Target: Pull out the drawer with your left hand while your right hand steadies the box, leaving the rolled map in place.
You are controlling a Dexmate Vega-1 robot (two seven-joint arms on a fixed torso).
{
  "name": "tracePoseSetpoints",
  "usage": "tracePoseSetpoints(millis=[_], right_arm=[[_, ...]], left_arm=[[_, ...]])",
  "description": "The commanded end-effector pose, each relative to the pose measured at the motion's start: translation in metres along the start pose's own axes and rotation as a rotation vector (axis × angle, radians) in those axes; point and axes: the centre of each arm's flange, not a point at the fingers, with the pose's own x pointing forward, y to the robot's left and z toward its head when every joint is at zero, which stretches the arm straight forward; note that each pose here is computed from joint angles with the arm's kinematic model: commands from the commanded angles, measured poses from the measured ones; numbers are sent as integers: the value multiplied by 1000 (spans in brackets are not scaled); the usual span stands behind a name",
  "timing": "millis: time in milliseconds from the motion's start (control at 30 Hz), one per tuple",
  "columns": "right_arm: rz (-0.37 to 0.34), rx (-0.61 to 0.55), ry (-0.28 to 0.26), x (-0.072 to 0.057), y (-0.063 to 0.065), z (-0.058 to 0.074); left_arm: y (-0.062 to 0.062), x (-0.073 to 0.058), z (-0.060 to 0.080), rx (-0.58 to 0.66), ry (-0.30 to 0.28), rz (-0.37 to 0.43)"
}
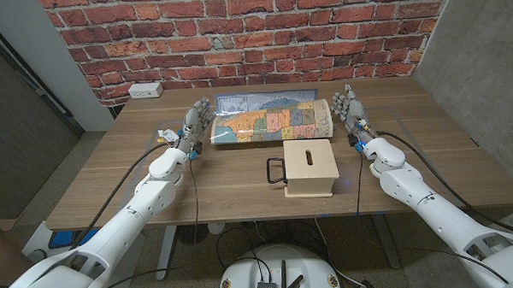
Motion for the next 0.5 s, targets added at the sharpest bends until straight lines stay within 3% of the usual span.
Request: tracePoseSetpoints(millis=[33, 500], right_arm=[[-14, -17, -17, -3, -1, 3], [-32, -56, -19, -20, -4, 8]], left_arm=[[5, -10, 7, 15, -10, 21], [12, -18, 16, 53, 3, 24]])
